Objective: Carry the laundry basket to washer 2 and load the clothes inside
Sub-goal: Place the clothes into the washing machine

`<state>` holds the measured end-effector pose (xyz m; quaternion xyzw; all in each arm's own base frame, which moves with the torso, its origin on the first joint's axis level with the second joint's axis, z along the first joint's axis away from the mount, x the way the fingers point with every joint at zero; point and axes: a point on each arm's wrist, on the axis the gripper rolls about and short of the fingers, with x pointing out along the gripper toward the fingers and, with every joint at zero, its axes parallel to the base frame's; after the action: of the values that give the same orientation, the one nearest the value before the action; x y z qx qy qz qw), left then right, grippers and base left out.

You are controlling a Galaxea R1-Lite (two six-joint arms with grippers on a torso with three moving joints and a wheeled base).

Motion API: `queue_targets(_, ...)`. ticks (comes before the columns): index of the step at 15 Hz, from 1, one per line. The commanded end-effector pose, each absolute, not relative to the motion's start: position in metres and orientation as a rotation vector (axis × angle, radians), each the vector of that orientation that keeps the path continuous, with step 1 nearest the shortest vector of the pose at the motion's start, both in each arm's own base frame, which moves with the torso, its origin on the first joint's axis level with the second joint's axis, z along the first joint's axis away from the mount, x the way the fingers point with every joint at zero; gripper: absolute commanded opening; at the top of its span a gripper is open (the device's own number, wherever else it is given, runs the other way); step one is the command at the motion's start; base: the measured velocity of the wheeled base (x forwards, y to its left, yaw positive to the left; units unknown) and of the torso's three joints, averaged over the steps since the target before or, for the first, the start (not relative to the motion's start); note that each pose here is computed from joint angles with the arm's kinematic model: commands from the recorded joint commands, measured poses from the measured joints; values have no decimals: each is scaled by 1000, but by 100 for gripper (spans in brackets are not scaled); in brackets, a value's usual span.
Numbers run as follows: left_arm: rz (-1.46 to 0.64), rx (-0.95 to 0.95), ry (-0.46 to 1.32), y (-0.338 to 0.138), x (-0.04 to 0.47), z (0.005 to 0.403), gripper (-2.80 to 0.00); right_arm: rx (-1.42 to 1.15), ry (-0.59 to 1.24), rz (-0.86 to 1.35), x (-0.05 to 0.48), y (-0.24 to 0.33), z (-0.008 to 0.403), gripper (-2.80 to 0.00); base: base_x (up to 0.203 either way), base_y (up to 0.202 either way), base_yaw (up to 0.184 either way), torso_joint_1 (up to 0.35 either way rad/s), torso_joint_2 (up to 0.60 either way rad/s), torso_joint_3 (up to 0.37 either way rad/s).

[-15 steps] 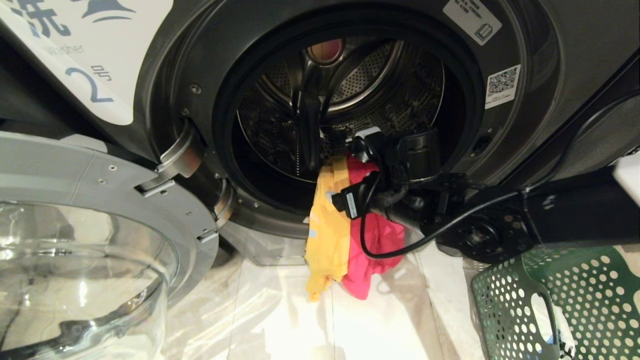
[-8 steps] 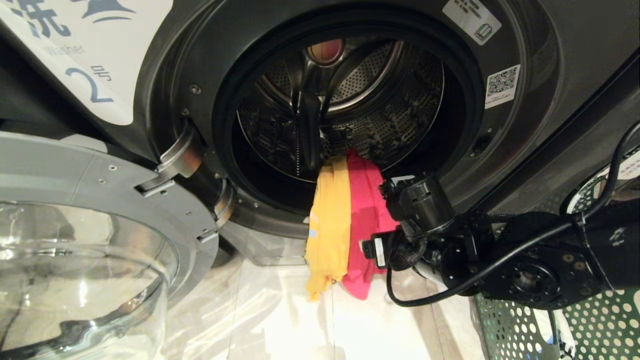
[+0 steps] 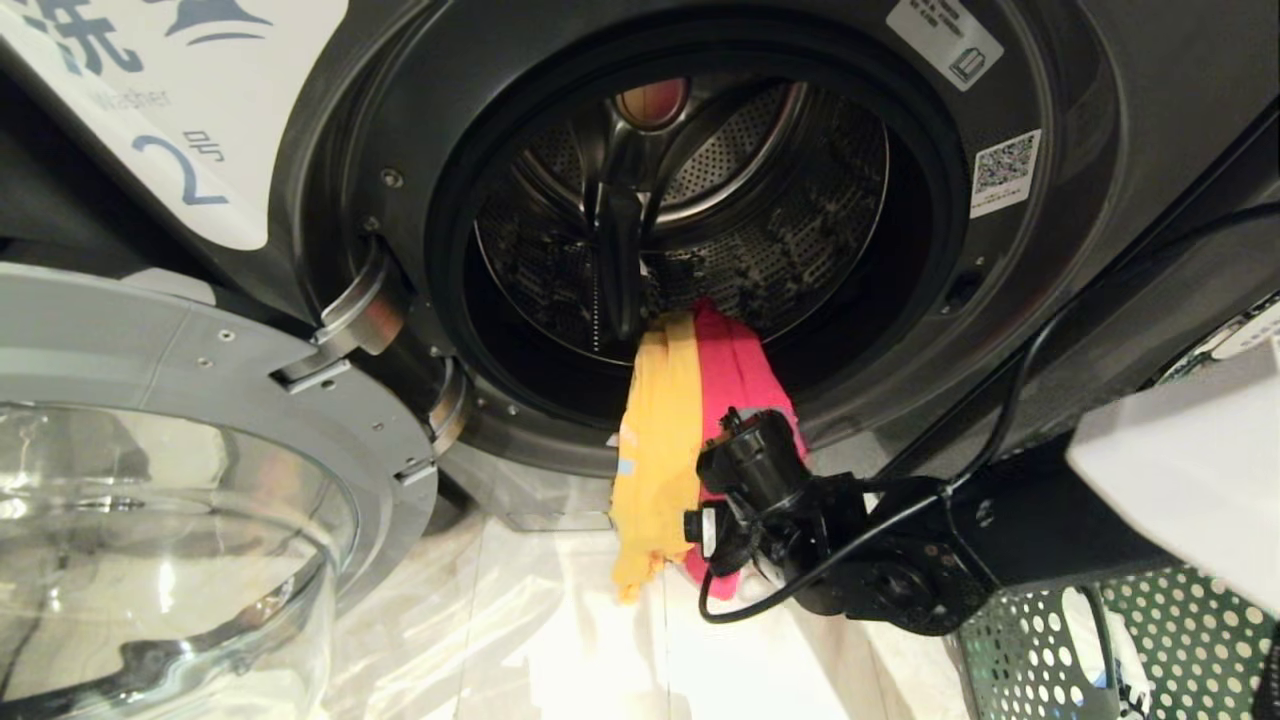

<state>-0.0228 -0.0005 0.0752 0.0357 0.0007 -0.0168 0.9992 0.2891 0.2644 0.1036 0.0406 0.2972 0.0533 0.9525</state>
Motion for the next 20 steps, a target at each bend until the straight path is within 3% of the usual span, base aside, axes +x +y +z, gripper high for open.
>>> queue_targets(1, -34, 72, 2, 0, -23, 75, -280, 73, 628, 106, 301, 274, 76, 0, 0, 0, 0, 0, 0, 0)
queue_targets(7, -34, 72, 2, 0, -23, 75, -280, 68, 634, 87, 338, 285, 46, 0, 0, 0, 0, 0, 0, 0)
queue_targets(19, -34, 72, 2, 0, -23, 75, -280, 69, 547, 68, 391, 289, 41, 0, 0, 0, 0, 0, 0, 0)
queue_targets(20, -34, 72, 2, 0, -23, 75, -280, 71, 543, 65, 393, 289, 41, -280, 0, 0, 0, 0, 0, 0)
